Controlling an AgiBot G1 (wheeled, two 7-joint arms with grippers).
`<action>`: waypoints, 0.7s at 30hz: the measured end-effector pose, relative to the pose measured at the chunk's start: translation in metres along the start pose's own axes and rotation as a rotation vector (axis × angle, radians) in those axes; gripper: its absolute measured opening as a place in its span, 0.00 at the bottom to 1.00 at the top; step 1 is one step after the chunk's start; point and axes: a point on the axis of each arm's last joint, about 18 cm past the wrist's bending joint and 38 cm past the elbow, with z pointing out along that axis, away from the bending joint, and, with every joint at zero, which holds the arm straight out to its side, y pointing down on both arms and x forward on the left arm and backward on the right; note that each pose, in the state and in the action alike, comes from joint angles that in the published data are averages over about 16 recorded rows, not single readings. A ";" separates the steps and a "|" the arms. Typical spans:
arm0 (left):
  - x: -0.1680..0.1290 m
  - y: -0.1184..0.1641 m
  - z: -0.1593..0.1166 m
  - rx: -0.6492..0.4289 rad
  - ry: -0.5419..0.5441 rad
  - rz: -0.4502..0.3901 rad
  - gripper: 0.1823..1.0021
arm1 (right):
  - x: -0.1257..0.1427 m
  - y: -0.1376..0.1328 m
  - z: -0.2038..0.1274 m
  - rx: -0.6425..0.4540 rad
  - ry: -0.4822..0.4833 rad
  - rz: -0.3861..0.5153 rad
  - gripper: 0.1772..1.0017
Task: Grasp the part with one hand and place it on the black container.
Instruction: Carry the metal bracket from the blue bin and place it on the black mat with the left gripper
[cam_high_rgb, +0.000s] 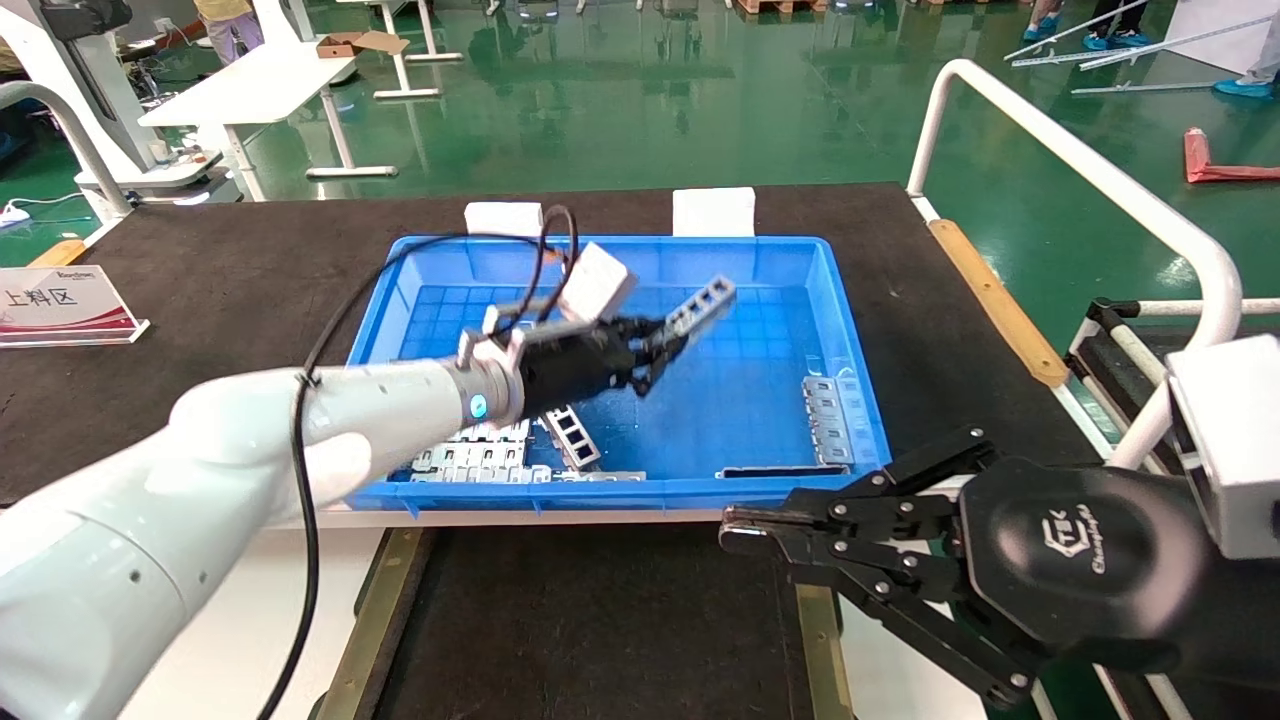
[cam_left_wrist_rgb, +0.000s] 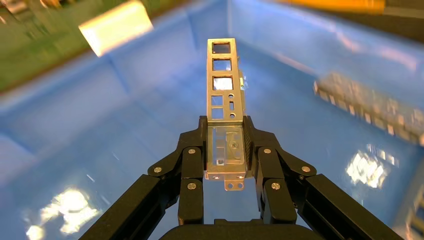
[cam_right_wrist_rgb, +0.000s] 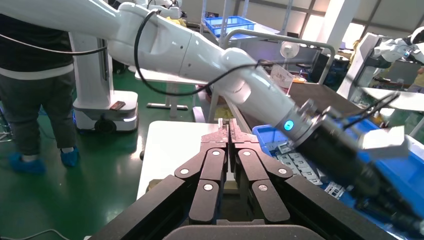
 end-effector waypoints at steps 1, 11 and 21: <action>0.000 -0.004 -0.002 0.012 0.016 0.001 0.17 | 0.000 0.000 0.000 0.000 0.000 0.000 0.07; 0.015 -0.014 -0.053 0.134 0.272 0.007 0.17 | 0.000 0.000 0.000 0.000 0.000 0.000 0.02; 0.038 0.021 -0.122 0.188 0.453 -0.033 0.17 | 0.000 0.000 0.000 0.000 0.000 0.000 0.02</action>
